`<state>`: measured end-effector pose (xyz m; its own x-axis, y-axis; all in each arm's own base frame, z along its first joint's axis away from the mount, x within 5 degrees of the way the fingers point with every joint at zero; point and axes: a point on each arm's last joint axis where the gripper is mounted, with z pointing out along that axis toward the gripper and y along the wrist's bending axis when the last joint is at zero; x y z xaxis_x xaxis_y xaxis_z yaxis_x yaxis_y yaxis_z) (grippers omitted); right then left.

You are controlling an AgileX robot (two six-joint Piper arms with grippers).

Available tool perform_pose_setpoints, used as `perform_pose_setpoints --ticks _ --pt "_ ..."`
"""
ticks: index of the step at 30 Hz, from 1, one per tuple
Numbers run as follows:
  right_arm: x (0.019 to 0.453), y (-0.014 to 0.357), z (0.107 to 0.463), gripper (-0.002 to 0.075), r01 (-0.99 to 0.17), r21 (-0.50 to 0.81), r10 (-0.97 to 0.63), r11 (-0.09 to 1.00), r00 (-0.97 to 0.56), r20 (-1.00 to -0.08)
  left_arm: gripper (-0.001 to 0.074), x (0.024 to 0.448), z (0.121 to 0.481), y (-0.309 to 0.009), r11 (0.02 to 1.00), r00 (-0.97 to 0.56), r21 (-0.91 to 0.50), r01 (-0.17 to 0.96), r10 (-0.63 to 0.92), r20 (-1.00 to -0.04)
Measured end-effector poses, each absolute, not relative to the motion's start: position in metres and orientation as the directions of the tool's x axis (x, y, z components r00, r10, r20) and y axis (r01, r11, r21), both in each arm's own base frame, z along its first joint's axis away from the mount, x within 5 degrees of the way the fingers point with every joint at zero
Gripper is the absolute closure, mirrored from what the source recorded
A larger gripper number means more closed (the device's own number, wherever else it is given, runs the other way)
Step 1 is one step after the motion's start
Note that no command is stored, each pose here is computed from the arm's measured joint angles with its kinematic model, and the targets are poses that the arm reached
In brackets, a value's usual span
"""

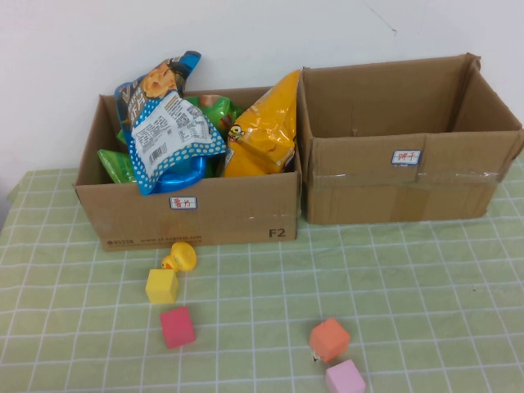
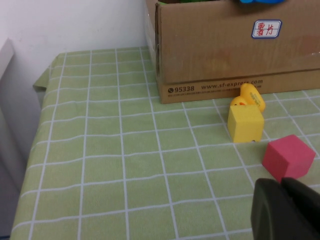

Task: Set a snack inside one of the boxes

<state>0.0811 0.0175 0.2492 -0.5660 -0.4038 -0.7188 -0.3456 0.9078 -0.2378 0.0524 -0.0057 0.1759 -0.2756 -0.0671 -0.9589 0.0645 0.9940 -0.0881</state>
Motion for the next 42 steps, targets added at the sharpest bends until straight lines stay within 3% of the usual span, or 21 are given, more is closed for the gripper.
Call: perform_pose_setpoints --ticks 15,21,26,32,35,42 --pt "0.080 0.015 0.250 0.0727 -0.324 -0.236 -0.387 0.916 -0.564 -0.729 0.0736 0.052 0.176 -0.006 0.994 -0.276 -0.088 0.064 -0.067 -0.959" --pt "0.068 -0.002 0.259 0.0728 -0.163 -0.234 -0.285 0.959 -0.530 -0.799 0.0736 0.052 0.176 -0.006 0.994 -0.276 -0.090 0.064 -0.069 -0.959" --pt "0.048 -0.012 0.269 0.0727 -0.004 -0.147 -0.136 0.989 -0.405 -0.904 0.0736 0.052 0.176 -0.006 0.994 -0.276 -0.090 0.064 -0.069 -0.959" --pt "0.025 -0.018 0.274 0.0728 0.186 -0.093 -0.036 0.978 -0.286 -0.958 0.0736 0.052 0.176 -0.006 0.994 -0.276 -0.090 0.064 -0.069 -0.959" --pt "0.022 -0.018 0.276 0.0728 0.203 -0.075 -0.022 0.976 -0.250 -0.968 0.0736 0.052 0.176 -0.006 0.994 -0.276 -0.090 0.064 -0.069 -0.959" --pt "0.037 -0.009 0.274 0.0728 0.124 -0.008 0.004 0.992 -0.093 -0.996 0.0736 0.052 0.176 -0.006 0.994 -0.276 -0.090 0.064 -0.069 -0.959"
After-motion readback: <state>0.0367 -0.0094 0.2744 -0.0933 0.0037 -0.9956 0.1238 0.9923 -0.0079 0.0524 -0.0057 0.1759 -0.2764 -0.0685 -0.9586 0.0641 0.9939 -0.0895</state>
